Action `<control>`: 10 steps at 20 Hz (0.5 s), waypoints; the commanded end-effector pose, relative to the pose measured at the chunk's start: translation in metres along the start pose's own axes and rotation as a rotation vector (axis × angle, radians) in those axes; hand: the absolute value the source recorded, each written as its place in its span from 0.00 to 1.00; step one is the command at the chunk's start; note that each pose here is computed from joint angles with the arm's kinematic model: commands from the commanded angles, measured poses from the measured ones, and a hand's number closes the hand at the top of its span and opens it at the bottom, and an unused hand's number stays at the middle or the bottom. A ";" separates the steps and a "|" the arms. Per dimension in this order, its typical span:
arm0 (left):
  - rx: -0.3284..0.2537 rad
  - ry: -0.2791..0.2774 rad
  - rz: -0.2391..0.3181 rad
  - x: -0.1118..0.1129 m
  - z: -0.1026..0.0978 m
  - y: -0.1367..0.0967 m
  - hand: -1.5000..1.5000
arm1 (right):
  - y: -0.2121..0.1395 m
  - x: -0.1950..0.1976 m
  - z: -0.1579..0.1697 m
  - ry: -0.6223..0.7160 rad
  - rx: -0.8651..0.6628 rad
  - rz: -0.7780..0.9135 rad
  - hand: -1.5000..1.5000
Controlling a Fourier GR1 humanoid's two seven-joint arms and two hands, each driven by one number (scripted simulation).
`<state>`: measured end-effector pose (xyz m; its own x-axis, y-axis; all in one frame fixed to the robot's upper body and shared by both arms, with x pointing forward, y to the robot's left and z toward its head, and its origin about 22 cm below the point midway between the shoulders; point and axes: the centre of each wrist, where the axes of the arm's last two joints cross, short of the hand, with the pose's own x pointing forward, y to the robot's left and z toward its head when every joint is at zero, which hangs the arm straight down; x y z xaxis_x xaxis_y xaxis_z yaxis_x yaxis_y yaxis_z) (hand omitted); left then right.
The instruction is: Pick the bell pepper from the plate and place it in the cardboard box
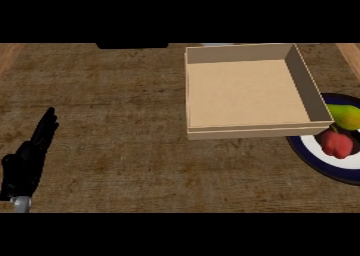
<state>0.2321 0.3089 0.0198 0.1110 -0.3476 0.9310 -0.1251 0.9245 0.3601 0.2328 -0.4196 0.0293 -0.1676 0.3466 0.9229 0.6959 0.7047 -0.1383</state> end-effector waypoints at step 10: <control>-0.023 0.008 -0.004 0.005 -0.004 -0.017 0.50 | -0.078 0.050 -0.026 0.271 0.518 0.687 0.00</control>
<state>0.2360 0.2974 0.0147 0.1226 -0.3529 0.9276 -0.1091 0.9242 0.3660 0.1921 -0.4661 0.0709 0.2549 0.6208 0.7414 0.3779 0.6417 -0.6673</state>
